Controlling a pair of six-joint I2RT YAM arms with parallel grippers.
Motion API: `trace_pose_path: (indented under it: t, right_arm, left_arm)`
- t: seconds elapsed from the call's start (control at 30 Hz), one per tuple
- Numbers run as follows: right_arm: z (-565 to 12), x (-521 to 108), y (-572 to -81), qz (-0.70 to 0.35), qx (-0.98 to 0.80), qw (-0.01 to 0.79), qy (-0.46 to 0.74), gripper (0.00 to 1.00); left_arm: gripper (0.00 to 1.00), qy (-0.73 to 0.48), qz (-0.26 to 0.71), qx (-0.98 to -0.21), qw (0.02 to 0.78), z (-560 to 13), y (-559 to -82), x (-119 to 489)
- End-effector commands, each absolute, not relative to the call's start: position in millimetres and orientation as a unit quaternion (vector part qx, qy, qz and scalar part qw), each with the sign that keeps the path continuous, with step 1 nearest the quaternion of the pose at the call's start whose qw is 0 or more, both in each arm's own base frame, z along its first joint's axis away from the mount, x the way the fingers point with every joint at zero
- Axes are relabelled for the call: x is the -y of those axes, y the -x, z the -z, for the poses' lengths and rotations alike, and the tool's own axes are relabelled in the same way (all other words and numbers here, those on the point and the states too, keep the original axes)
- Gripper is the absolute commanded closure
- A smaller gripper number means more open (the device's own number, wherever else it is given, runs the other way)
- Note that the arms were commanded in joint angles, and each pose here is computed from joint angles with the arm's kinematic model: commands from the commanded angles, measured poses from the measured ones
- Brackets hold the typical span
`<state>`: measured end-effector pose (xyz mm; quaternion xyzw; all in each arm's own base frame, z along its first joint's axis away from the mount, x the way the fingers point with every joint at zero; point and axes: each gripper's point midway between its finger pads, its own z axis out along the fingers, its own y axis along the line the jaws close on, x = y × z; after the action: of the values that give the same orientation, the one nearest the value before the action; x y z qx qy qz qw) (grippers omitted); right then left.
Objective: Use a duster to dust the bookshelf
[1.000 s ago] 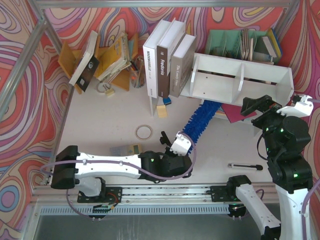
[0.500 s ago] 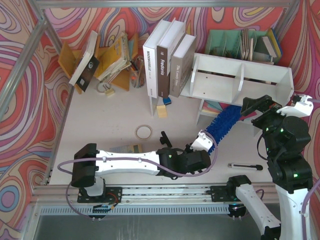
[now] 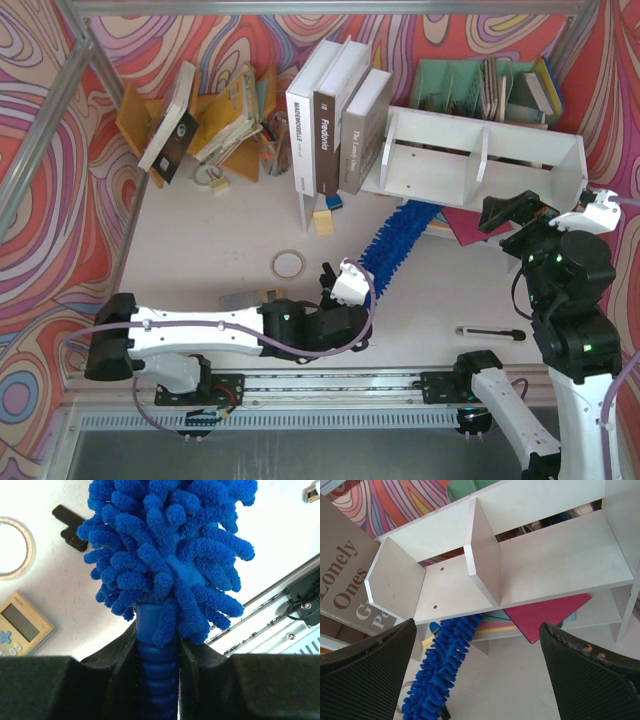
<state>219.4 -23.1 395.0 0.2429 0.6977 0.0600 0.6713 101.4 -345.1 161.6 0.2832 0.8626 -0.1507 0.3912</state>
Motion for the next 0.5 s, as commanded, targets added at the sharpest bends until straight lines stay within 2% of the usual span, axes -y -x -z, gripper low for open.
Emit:
trace_pose_path:
  t: [0.0, 0.47]
  right_arm:
    - [-401, 21, -216, -0.071, -0.689, 0.68, -0.242, 0.01]
    - [-409, 24, -208, -0.064, -0.684, 0.685, -0.241, 0.01]
  left_arm:
    - [1.0, -0.214, 0.174, -0.859, 0.431, -178, -114, 348]
    - [1.0, -0.332, 0.228, -0.828, 0.389, -185, -93, 461]
